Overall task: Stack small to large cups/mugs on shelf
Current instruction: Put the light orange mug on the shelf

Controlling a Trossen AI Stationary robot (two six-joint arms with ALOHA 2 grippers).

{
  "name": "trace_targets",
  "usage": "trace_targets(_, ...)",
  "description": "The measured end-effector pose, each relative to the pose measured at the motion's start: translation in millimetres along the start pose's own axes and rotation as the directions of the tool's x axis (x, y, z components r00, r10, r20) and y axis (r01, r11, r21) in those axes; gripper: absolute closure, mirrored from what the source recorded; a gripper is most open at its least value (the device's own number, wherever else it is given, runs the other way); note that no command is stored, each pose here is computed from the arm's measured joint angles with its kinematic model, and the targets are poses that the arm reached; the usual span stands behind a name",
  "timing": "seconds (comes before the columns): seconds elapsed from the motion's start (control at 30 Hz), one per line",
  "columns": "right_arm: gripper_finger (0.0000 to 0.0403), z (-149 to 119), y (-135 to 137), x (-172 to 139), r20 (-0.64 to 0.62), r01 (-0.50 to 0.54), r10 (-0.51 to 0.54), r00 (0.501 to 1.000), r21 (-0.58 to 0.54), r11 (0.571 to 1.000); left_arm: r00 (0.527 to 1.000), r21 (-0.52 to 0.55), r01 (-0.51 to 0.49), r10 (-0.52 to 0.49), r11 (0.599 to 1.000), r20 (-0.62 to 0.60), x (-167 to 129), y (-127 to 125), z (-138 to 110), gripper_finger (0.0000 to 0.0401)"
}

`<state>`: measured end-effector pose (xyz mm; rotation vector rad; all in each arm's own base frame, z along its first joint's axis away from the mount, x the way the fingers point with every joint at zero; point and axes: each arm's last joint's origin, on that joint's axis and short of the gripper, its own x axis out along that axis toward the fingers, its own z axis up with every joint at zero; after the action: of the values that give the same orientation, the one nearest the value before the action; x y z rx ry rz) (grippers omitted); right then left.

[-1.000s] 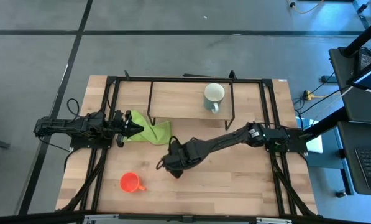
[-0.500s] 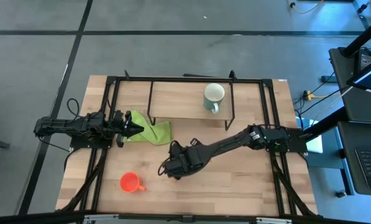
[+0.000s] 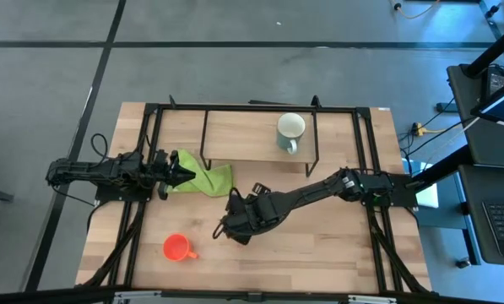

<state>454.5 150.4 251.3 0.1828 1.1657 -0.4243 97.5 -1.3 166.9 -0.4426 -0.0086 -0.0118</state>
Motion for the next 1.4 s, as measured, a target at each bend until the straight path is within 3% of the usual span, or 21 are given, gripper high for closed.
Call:
trace_targets(0.1, 0.0231, 2.0, -1.3, -0.9, -0.041, -0.066, 0.065, 0.997, -0.021, 0.998, 1.000, 0.000, 0.000, 0.000, 1.000, 0.000, 0.0, 0.0, 0.0, 0.0358)
trace_targets(0.2, 0.0231, 1.7, -11.1, -14.6, -0.077, -0.063, 0.071, 0.994, 0.104, 0.993, 1.000, -0.003, 0.000, 0.000, 1.000, 0.000, 0.0, 0.0, 0.0, 0.0358)
trace_targets(0.37, 0.0231, -3.9, -42.0, -31.4, -0.203, 0.121, -0.059, 0.977, 0.310, 0.943, 1.000, -0.028, -0.001, 0.001, 1.000, 0.000, 0.0, 0.1, 0.0, 0.0358)
trace_targets(0.43, 0.0231, -1.2, -46.6, -32.8, -0.207, 0.118, -0.040, 0.977, 0.378, 0.918, 1.000, -0.028, -0.002, 0.002, 1.000, 0.000, 0.0, 0.1, 0.0, 0.0358)
trace_targets(0.57, 0.0231, -2.6, -39.2, -37.1, -0.215, 0.060, 0.046, 0.976, 0.465, 0.883, 1.000, -0.028, -0.003, 0.003, 1.000, 0.001, 0.0, 0.1, 0.0, 0.0358)
trace_targets(0.67, 0.0231, -13.1, -27.4, -36.9, -0.241, 0.083, 0.051, 0.969, 0.515, 0.853, 1.000, -0.023, -0.004, 0.004, 1.000, 0.000, 0.1, 0.2, 0.0, 0.0358)
trace_targets(0.77, 0.0231, -24.9, -15.3, -42.8, -0.264, 0.111, 0.069, 0.962, 0.609, 0.786, 1.000, -0.020, -0.005, 0.005, 1.000, 0.001, 0.1, 0.2, 0.0, 0.0358)
trace_targets(0.87, 0.0230, -32.3, -3.9, -47.2, -0.247, 0.121, 0.091, 0.965, 0.723, 0.680, 1.000, 0.004, -0.008, 0.008, 1.000, 0.002, 0.1, 0.3, 0.0, 0.0358)
trace_targets(0.97, 0.0230, -27.4, 4.5, -46.7, -0.178, 0.065, 0.155, 0.972, 0.833, 0.550, 1.000, 0.007, -0.010, 0.010, 1.000, -0.002, 0.4, 0.5, -0.3, 0.0358)
trace_targets(1.07, 0.0230, -16.2, 7.7, -37.9, -0.084, -0.005, 0.170, 0.982, 0.883, 0.469, 1.000, 0.008, -0.012, 0.012, 1.000, -0.024, 1.6, 0.9, -1.9, 0.0358)
trace_targets(1.2, 0.0230, -11.0, 4.3, -22.5, -0.105, 0.035, 0.148, 0.983, 0.909, 0.415, 0.997, 0.043, -0.026, 0.029, 0.999, -0.071, 4.5, 2.5, -5.6, 0.0358)
trace_targets(1.4, 0.0230, -14.7, 8.7, -7.3, -0.189, 0.112, 0.171, 0.967, 0.918, 0.381, 0.991, 0.062, -0.028, 0.036, 0.998, -0.131, 7.8, 4.1, -10.3, 0.0358)
